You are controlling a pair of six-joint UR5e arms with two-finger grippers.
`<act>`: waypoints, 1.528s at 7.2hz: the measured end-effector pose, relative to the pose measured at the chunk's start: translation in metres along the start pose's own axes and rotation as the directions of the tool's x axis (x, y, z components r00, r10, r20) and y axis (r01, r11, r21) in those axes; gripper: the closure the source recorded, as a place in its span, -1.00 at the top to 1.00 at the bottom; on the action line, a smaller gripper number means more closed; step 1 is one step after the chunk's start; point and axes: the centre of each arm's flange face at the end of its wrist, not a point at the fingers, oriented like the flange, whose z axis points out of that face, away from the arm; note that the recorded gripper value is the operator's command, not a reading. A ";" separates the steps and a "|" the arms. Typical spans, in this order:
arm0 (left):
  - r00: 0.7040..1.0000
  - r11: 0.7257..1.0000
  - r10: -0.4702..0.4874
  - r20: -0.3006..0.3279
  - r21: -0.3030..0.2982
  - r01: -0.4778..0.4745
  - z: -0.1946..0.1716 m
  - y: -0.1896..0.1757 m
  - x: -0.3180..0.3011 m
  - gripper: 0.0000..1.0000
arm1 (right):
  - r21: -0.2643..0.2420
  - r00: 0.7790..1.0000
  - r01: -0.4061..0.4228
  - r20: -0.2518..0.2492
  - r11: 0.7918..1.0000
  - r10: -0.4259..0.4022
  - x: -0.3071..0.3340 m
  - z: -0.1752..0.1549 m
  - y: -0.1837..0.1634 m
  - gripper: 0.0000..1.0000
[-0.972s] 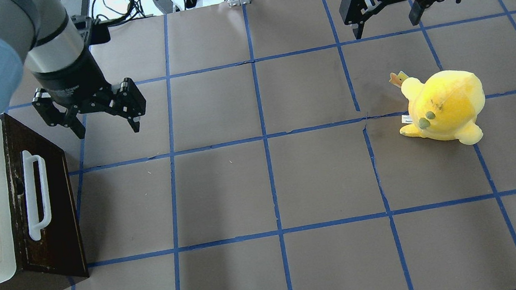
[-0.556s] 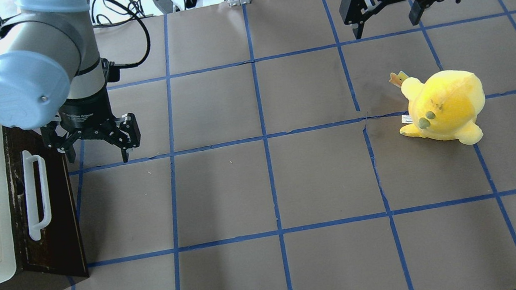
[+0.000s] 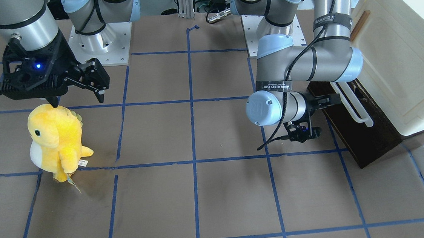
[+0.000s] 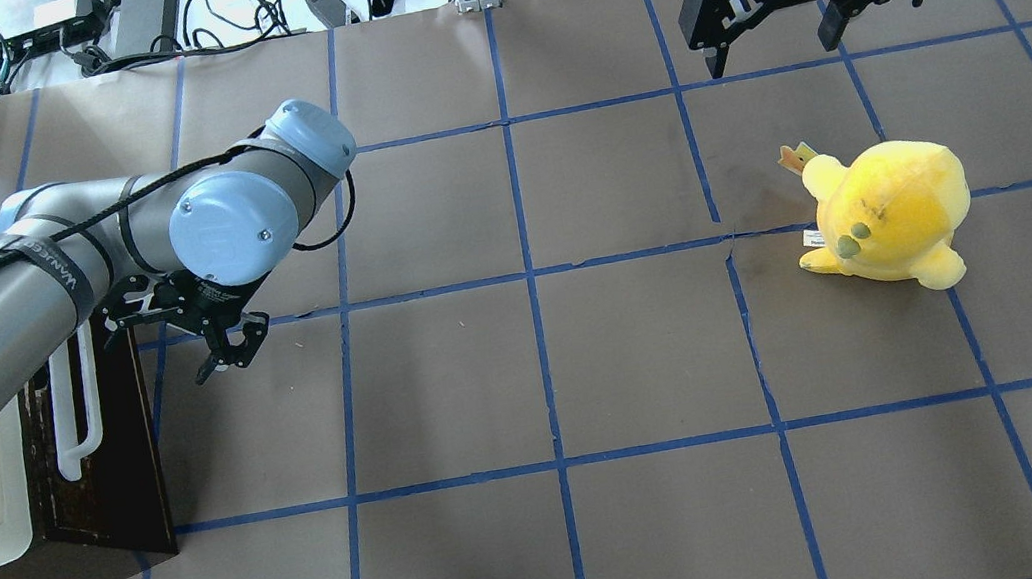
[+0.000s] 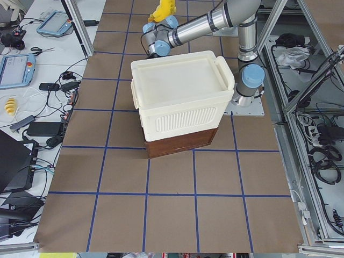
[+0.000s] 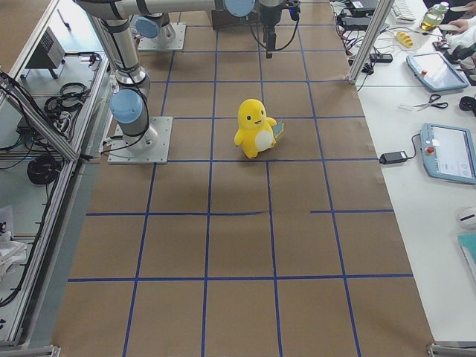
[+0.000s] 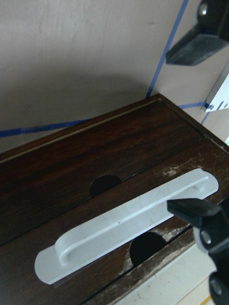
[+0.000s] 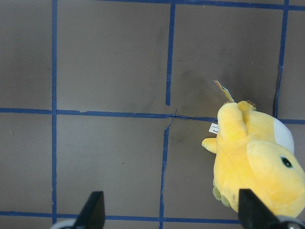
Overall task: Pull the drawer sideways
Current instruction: 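Lower the left gripper onto the white drawer handle and position fingers around it, then close the left gripper on the white drawer handle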
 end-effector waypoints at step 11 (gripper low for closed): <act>0.980 0.988 -0.147 0.134 -0.033 0.153 0.050 -0.010 0.002 -0.75 | 0.000 1.000 0.000 0.000 1.000 0.000 0.000 0.000 0.000 1.00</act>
